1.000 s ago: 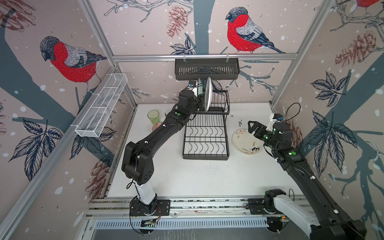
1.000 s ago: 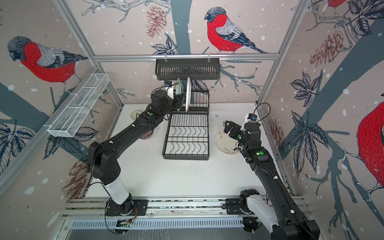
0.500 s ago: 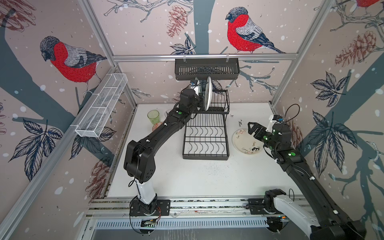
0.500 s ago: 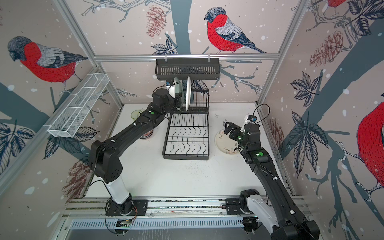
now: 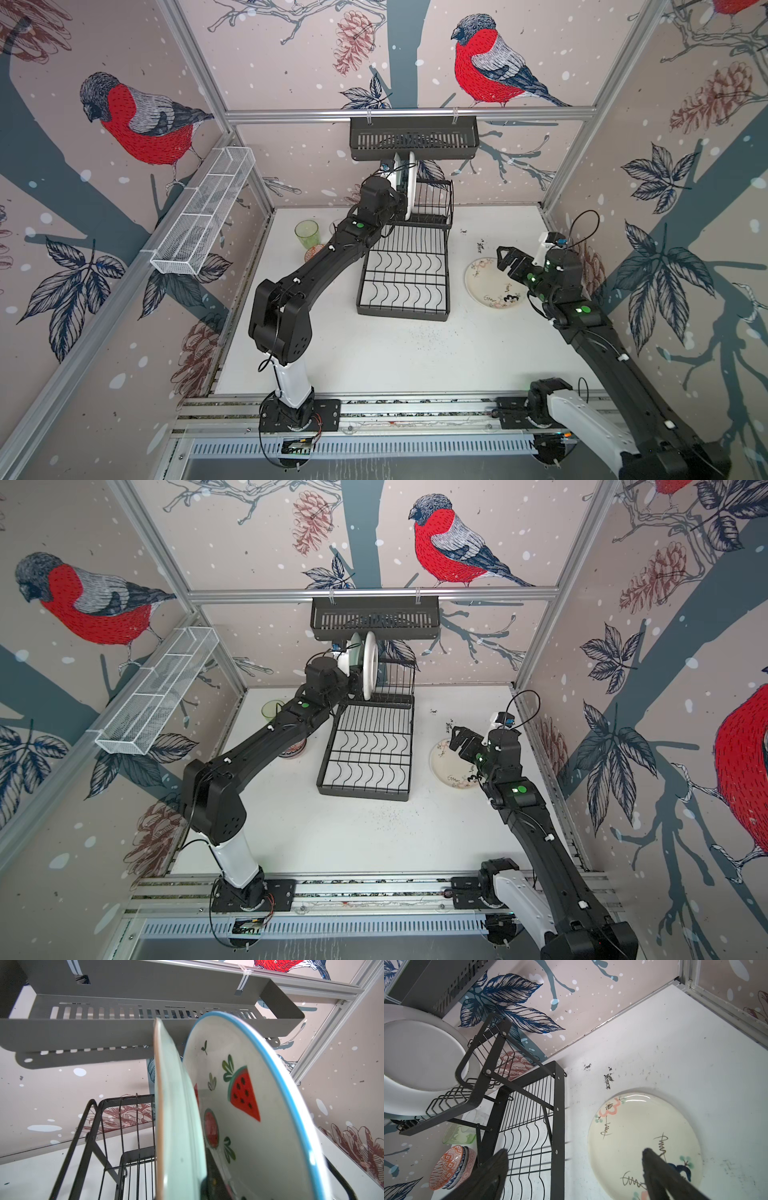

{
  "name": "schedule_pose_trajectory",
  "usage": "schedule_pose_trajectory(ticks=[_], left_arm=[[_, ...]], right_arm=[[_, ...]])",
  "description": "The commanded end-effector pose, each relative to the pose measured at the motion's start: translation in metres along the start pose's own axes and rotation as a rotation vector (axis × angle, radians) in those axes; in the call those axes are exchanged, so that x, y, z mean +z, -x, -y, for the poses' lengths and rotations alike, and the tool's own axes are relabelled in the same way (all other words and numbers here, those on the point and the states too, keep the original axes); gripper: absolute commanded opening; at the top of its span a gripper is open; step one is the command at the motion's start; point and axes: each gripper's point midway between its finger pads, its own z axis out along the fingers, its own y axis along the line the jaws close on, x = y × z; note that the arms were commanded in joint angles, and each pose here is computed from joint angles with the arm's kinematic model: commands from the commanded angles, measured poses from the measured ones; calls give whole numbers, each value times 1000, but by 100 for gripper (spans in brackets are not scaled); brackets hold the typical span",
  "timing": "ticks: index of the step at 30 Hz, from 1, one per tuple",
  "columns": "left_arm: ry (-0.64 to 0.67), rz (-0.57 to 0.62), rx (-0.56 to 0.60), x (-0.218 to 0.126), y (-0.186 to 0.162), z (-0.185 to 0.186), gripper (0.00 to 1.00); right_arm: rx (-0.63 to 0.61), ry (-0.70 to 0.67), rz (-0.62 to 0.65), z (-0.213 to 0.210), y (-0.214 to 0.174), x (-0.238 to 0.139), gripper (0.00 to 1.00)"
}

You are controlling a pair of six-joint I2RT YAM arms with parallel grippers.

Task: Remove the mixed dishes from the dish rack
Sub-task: 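Grip the mint-green plate rim with the left gripper in the upper rack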

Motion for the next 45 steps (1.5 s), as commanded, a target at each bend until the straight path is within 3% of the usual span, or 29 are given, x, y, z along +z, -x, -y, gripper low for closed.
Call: schedule_pose_trajectory(ticks=[1, 15, 27, 38, 45], left_arm=[[16, 53, 25, 1, 15, -3, 0], [-9, 84, 7, -5, 29, 2, 0], [13, 206, 0, -41, 72, -3, 0], [67, 289, -17, -73, 92, -15, 0], [76, 334, -24, -93, 96, -19, 0]], right_arm=[[0, -1, 20, 0, 4, -1, 100], [9, -2, 17, 3, 2, 0, 100], [-3, 25, 23, -4, 6, -4, 100], [13, 41, 35, -8, 13, -5, 100], [10, 12, -30, -2, 4, 4, 100]])
